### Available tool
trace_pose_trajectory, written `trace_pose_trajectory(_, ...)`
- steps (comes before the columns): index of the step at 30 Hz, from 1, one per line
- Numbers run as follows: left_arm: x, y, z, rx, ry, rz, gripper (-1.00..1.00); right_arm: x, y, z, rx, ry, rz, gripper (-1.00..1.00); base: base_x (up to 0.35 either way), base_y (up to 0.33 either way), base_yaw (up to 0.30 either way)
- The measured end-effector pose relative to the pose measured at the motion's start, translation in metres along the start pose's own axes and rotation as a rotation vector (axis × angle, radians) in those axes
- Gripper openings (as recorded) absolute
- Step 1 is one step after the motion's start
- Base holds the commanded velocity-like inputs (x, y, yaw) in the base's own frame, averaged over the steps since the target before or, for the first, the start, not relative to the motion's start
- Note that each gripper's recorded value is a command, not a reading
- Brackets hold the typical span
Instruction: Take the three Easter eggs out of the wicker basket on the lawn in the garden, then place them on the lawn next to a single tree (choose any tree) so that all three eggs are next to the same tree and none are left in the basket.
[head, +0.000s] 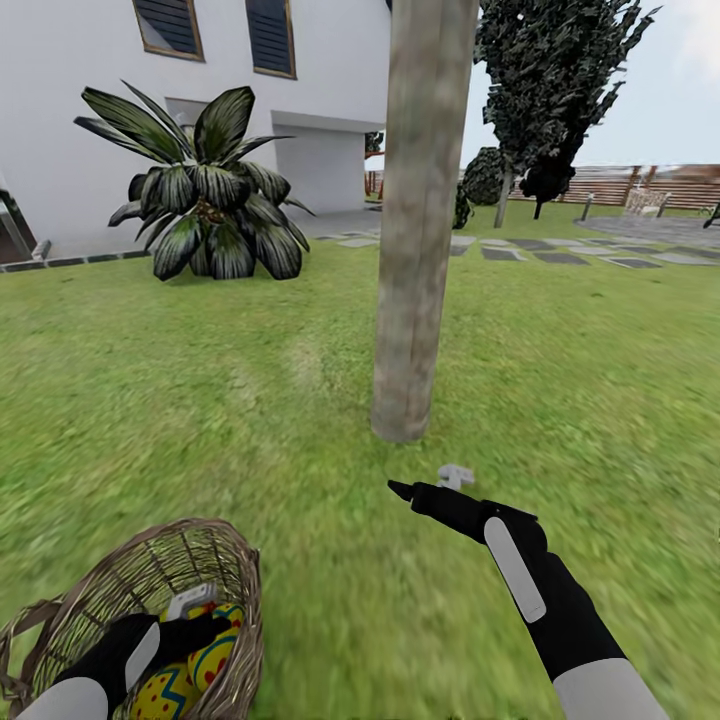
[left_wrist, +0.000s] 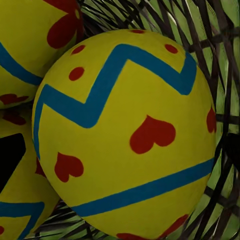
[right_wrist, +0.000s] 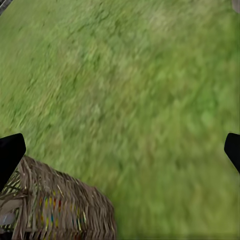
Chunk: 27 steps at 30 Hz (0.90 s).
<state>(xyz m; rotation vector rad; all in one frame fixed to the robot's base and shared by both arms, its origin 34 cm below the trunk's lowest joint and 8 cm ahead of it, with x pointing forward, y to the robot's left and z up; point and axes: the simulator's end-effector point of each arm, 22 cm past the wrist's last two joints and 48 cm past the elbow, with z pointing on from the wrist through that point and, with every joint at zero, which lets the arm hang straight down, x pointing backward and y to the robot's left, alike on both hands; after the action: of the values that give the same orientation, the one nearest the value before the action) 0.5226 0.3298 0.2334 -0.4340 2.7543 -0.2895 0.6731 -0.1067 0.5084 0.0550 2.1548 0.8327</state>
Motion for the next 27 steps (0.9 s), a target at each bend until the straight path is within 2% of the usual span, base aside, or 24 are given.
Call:
trace_pose_trajectory(15, 0.003, 0.003, 0.007, -0.003, -0.002, 0.006, 1.0, 0.009, -0.007, 0.006, 0.006, 0.016, 0.011, 1.0, 0.0, 0.0, 0.0)
trace_pose_trajectory(27, -0.002, 0.004, 0.009, -0.006, -0.031, 0.018, 1.0, 0.012, -0.01, 0.008, 0.009, 0.022, 0.015, 1.0, 0.0, 0.0, 0.0)
